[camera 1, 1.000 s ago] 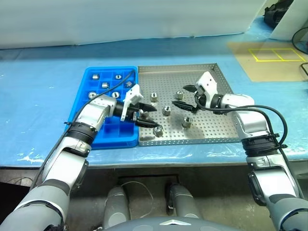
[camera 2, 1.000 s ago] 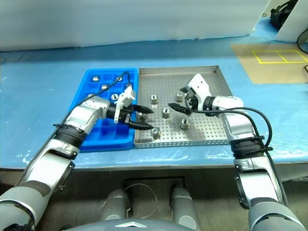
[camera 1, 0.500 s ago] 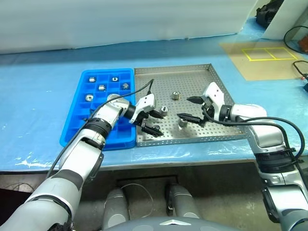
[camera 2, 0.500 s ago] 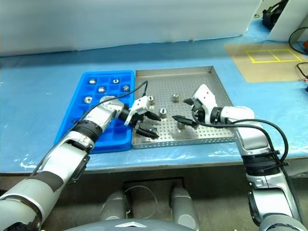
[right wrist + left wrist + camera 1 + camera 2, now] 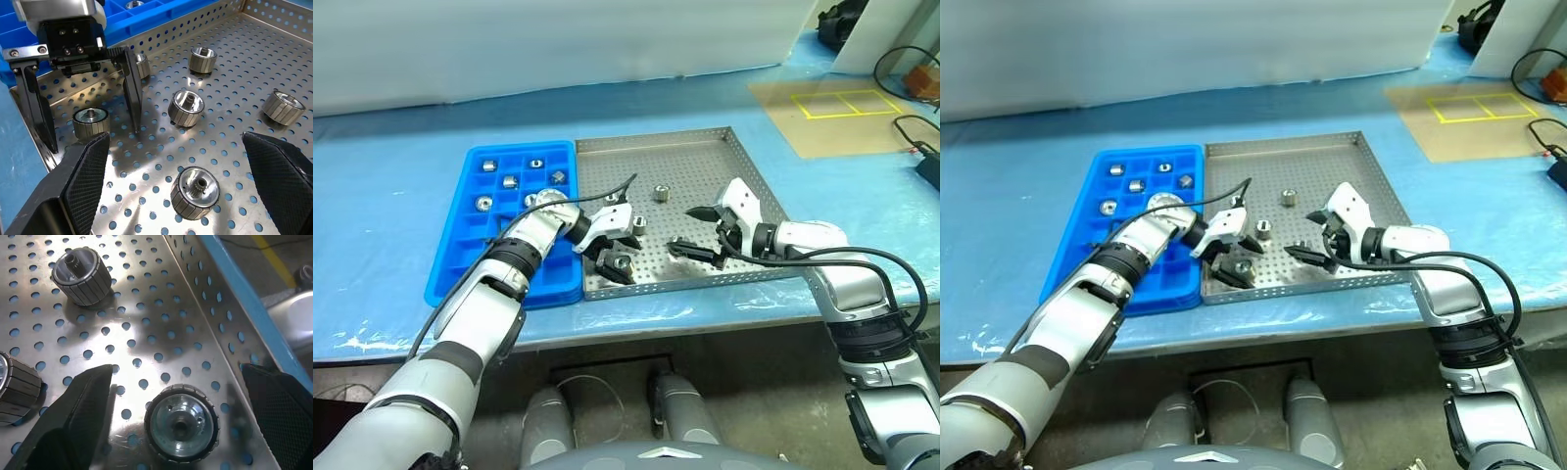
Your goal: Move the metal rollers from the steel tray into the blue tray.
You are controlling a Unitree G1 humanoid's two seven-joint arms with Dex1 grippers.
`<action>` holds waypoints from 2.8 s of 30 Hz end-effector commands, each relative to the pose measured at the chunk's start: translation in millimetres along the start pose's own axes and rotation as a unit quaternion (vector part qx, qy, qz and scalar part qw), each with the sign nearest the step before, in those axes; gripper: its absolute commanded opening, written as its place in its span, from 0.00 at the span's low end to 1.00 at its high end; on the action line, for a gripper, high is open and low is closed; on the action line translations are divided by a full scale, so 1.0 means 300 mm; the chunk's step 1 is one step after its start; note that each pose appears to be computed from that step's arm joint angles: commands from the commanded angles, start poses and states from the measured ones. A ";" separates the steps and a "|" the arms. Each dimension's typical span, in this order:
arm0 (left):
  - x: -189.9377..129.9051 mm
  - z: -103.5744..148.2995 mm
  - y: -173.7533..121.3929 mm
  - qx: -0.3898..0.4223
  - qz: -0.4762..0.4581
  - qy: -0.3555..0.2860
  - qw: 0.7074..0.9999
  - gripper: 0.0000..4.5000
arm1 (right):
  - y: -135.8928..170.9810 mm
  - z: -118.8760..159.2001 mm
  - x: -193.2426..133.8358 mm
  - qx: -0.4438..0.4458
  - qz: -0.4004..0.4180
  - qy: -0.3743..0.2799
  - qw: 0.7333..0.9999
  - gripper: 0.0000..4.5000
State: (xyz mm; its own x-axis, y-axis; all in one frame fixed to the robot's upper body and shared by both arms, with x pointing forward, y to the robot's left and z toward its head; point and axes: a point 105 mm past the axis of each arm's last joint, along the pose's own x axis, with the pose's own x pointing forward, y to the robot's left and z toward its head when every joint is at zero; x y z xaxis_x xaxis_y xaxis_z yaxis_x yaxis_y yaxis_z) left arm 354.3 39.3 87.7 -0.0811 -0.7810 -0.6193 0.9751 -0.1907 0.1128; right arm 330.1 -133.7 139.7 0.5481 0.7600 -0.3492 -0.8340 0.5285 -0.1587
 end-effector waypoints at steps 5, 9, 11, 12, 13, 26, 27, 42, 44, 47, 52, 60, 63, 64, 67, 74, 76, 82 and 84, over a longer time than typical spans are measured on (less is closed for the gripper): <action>-0.003 -0.069 -0.002 0.028 -0.004 0.077 0.997 0.99 | -0.007 0.034 -0.002 -0.016 -0.022 -0.022 0.999 0.99; -0.008 -0.063 -0.015 0.058 -0.029 0.091 0.994 0.99 | -0.007 0.030 -0.001 -0.015 -0.031 -0.024 0.999 0.99; -0.010 -0.059 -0.029 0.073 -0.049 0.094 0.992 0.99 | -0.009 0.028 -0.002 -0.014 -0.036 -0.025 0.999 0.99; -0.009 -0.056 -0.031 0.074 -0.052 0.092 0.992 0.99 | -0.010 0.027 -0.001 -0.014 -0.037 -0.025 0.999 0.99; -0.007 -0.052 -0.033 0.075 -0.055 0.089 0.992 0.99 | -0.010 0.026 -0.001 -0.014 -0.039 -0.025 0.999 0.99; 0.009 -0.051 -0.025 0.068 -0.042 0.083 0.993 0.41 | 0.002 0.022 0.010 -0.010 -0.037 -0.030 0.999 1.00; 0.011 -0.046 -0.017 0.064 -0.031 0.079 0.994 0.41 | 0.004 0.022 0.010 -0.010 -0.035 -0.030 0.999 1.00; -0.353 0.254 0.175 -0.021 0.164 -0.166 0.972 0.41 | 0.009 0.054 0.071 -0.012 -0.002 -0.045 0.999 1.00; -0.446 0.251 0.182 -0.023 0.201 -0.174 0.964 0.41 | 0.015 0.062 0.092 -0.017 0.011 -0.047 0.999 1.00; -0.623 0.206 0.159 -0.040 0.259 -0.174 0.949 0.41 | 0.033 0.088 0.135 -0.026 0.040 -0.057 0.997 1.00; -0.825 0.042 0.030 -0.083 0.321 -0.110 0.937 0.41 | 0.046 0.117 0.199 -0.038 0.074 -0.066 0.994 1.00; -0.872 -0.157 -0.231 -0.177 0.365 -0.059 0.912 0.41 | 0.075 0.138 0.260 -0.048 0.117 -0.074 0.989 1.00; -0.841 -0.195 -0.265 -0.200 0.381 -0.064 0.901 0.41 | 0.079 0.139 0.266 -0.050 0.124 -0.073 0.988 1.00; -0.833 -0.202 -0.268 -0.205 0.385 -0.067 0.897 0.41 | 0.079 0.139 0.267 -0.051 0.126 -0.073 0.988 1.00; -0.791 -0.243 -0.234 -0.219 0.419 -0.069 0.878 0.41 | 0.077 0.144 0.274 -0.054 0.127 -0.073 0.988 1.00; -0.728 -0.287 -0.220 -0.241 0.425 -0.068 0.870 0.41 | 0.072 0.135 0.266 -0.057 0.124 -0.068 0.988 1.00; -0.724 -0.308 -0.224 -0.246 0.427 -0.055 0.869 0.41 | 0.072 0.133 0.262 -0.056 0.123 -0.067 0.988 1.00; -0.758 -0.370 -0.199 -0.263 0.462 -0.049 0.845 0.41 | 0.063 0.126 0.255 -0.056 0.109 -0.066 0.990 1.00; -0.760 -0.369 -0.194 -0.261 0.462 -0.052 0.846 0.58 | 0.062 0.124 0.254 -0.055 0.107 -0.066 0.991 1.00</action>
State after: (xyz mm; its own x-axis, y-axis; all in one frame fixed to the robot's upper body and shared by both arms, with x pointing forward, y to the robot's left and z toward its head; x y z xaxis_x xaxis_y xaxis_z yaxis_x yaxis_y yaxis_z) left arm 337.4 288.4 132.0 0.7601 -0.5231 -0.3855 0.6033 0.7885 0.1194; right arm 359.8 -52.2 130.9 0.3451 0.8895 -0.2996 -0.9377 0.3132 -0.1504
